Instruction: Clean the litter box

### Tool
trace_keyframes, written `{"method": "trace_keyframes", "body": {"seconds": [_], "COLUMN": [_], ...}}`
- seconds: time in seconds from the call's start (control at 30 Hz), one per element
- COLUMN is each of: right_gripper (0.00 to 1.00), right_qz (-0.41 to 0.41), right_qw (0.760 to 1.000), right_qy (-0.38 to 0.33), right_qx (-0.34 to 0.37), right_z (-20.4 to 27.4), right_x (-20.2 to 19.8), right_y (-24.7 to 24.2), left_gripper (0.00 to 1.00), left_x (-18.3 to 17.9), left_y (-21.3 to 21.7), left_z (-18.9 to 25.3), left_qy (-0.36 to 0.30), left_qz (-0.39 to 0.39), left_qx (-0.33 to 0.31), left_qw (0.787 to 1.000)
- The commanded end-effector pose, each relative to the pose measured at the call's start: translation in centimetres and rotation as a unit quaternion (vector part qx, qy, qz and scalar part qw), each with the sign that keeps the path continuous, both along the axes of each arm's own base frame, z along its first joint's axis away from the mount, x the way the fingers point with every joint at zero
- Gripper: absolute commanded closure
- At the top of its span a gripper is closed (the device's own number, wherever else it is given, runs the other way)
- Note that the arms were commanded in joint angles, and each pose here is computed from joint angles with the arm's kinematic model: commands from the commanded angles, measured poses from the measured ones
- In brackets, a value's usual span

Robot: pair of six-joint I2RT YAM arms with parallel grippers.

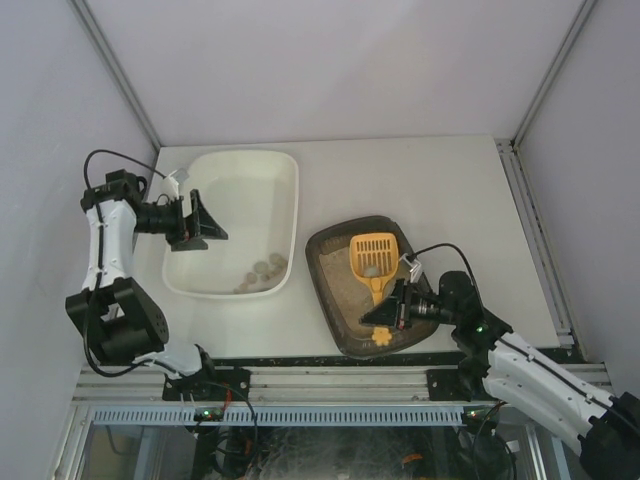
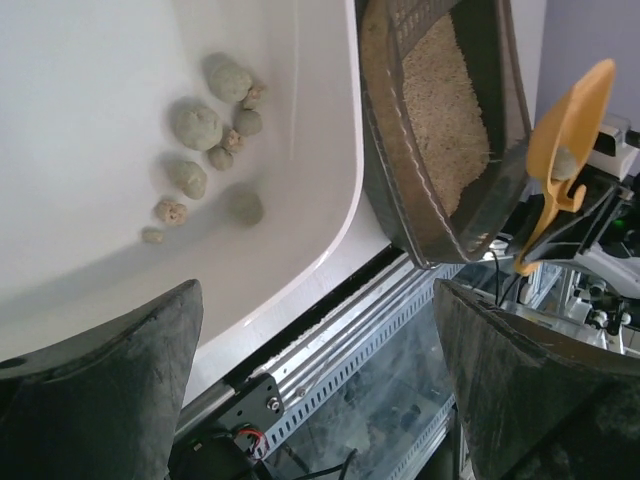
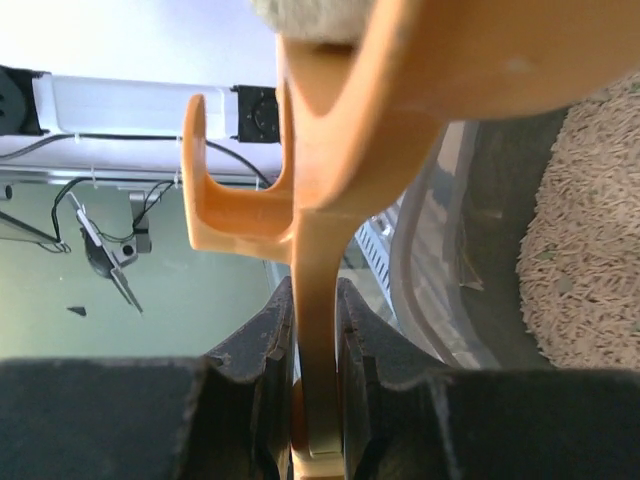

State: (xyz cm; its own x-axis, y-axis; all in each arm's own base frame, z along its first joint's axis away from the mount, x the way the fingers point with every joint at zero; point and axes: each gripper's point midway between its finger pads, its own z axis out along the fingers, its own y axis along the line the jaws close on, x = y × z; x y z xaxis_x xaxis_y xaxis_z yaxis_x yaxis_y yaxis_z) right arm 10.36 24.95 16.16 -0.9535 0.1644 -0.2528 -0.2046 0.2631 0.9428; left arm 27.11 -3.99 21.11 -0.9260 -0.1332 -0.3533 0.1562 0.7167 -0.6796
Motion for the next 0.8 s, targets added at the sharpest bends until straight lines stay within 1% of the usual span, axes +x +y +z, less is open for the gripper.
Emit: {"method": "trace_keyframes", "body": {"seconds": [0.0, 0.03, 0.1, 0.13, 0.17, 0.23, 0.3, 0.33, 0.4, 0.47, 0.53, 0.6, 0.67, 0.7, 0.77], "right_gripper": [1.00, 1.00, 1.00, 1.00, 1.00, 1.00, 1.00, 1.00, 1.00, 1.00, 1.00, 1.00, 1.00, 1.00, 1.00], "right_qz": [-0.049, -0.054, -0.022, -0.002, 0.008, -0.017, -0.051, -0.055, -0.027, -0.008, -0.027, -0.049, -0.024, -0.012, -0.011], "right_qw": [0.997, 0.997, 0.999, 0.999, 0.999, 0.998, 0.996, 0.996, 0.998, 0.998, 0.996, 0.996, 0.998, 0.998, 0.997], "right_qy": [-0.037, -0.036, -0.040, -0.040, -0.037, -0.028, -0.020, -0.016, -0.025, -0.034, -0.026, -0.017, -0.022, -0.027, -0.026], "right_qx": [0.047, 0.047, 0.021, 0.014, 0.022, 0.051, 0.070, 0.065, 0.045, 0.052, 0.078, 0.072, 0.047, 0.051, 0.068], "right_z": [2.2, 2.2, 2.1, 2.1, 2.3, 2.4, 2.2, 2.1, 2.3, 3.0, 3.3, 2.8, 2.7, 3.4, 4.2], "right_x": [2.2, 2.5, 1.5, 0.8, 0.5, 1.4, 2.5, 2.6, 1.7, 1.1, 1.7, 2.5, 1.6, 1.2, 1.1], "right_y": [-0.7, -0.7, 0.3, 0.8, 1.0, 0.3, -0.8, -0.8, 0.0, 0.4, -0.3, -0.9, -0.2, 0.3, 0.8], "left_gripper": [0.00, 0.00, 0.00, 0.00, 0.00, 0.00, 0.00, 0.00, 0.00, 0.00, 0.00, 0.00, 0.00, 0.00, 0.00], "left_x": [-0.6, -0.4, -0.1, 0.2, 0.5, 0.6, 0.4, 0.4, 0.5, 0.9, 1.4, 1.9, 2.4, 2.4, 1.9], "left_y": [-1.5, -1.2, -0.4, 0.4, 1.2, 2.0, 2.3, 2.5, 2.9, 3.6, 4.3, 4.6, 5.3, 5.6, 5.4], "left_z": [2.4, 2.4, 2.1, 1.6, 1.1, 0.4, 0.2, 0.1, 0.2, 0.3, 0.9, 1.8, 2.2, 2.2, 1.7], "left_qy": [-0.054, -0.060, -0.065, -0.066, -0.061, -0.051, -0.039, -0.034, -0.033, -0.032, -0.043, -0.071, -0.098, -0.104, -0.094], "left_qz": [-0.002, 0.005, 0.023, 0.037, 0.054, 0.065, 0.059, 0.061, 0.071, 0.093, 0.115, 0.149, 0.182, 0.184, 0.170], "left_qx": [-0.039, -0.026, 0.006, 0.035, 0.061, 0.090, 0.099, 0.104, 0.115, 0.130, 0.134, 0.111, 0.108, 0.119, 0.124], "left_qw": [0.998, 0.998, 0.998, 0.997, 0.995, 0.992, 0.993, 0.992, 0.990, 0.987, 0.983, 0.980, 0.972, 0.970, 0.973]}}
